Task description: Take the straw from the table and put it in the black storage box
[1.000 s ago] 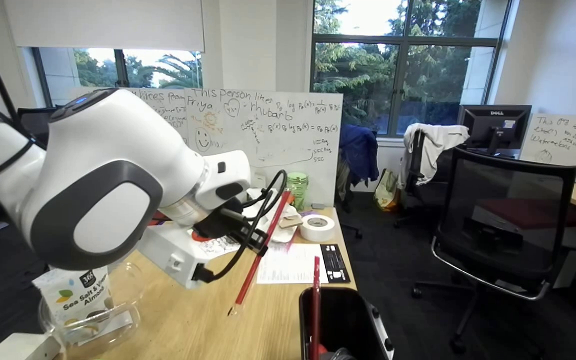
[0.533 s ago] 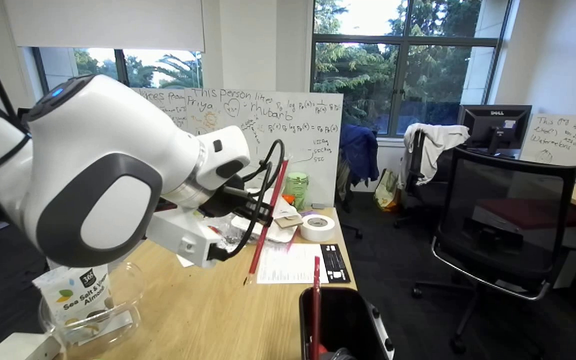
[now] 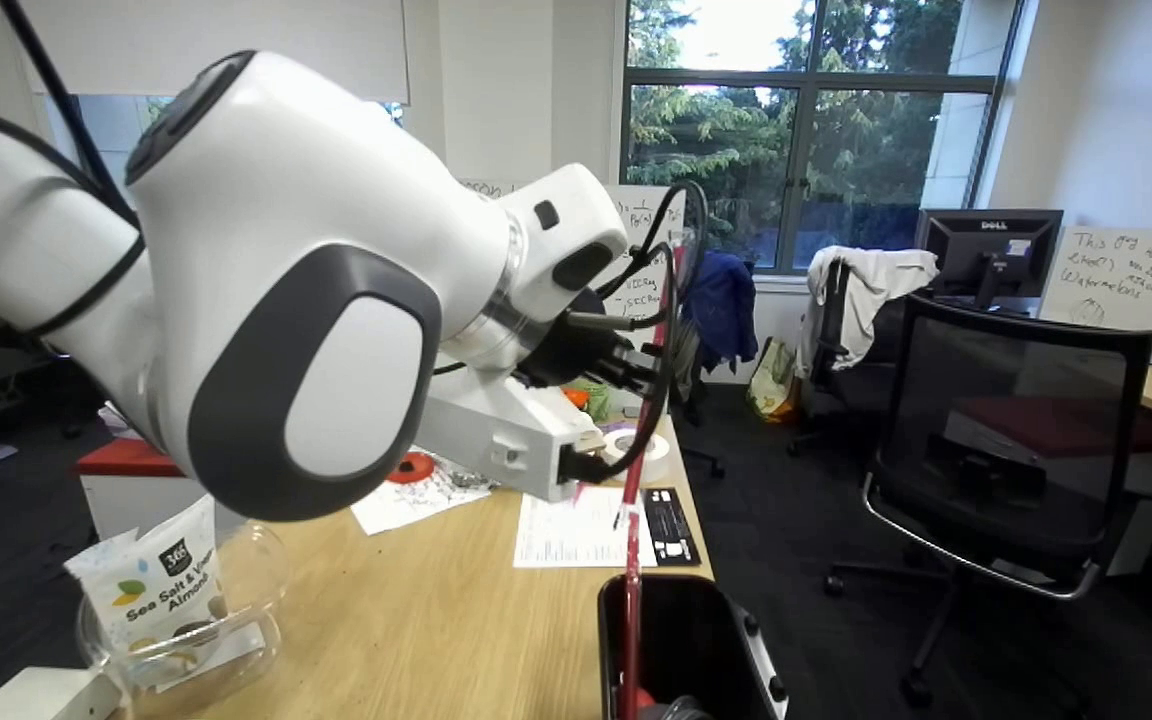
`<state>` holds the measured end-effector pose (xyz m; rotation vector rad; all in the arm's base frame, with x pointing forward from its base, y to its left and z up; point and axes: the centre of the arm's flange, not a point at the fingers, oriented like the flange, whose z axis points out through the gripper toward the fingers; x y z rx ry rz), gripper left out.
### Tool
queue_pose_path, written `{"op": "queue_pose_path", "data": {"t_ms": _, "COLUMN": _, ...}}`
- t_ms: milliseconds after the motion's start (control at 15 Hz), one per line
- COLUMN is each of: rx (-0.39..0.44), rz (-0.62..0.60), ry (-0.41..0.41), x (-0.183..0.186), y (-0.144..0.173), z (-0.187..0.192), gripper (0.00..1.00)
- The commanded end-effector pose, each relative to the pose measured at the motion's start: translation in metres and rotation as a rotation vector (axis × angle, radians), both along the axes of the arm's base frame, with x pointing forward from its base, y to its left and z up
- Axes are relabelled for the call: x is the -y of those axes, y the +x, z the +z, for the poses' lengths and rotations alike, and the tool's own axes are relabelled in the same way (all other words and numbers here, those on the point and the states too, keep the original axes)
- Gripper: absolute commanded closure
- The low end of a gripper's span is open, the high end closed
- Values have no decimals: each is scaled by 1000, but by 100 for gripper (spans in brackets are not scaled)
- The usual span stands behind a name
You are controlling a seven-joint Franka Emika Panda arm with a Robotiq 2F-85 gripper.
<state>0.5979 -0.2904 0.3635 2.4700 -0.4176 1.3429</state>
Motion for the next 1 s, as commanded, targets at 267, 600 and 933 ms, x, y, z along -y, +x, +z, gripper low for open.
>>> {"op": "queue_pose_path", "data": {"t_ms": 267, "rx": -42, "rz": -193, "ry": 4, "x": 53, "y": 33, "z": -77, "gripper": 100}}
{"op": "queue_pose_path", "data": {"t_ms": 600, "rx": -69, "rz": -234, "ry": -45, "x": 57, "y": 42, "z": -109, "gripper": 100}}
{"op": "queue_pose_path", "data": {"t_ms": 933, "rx": -106, "rz": -267, "ry": -63, "x": 64, "y": 35, "z": -125, "gripper": 100}}
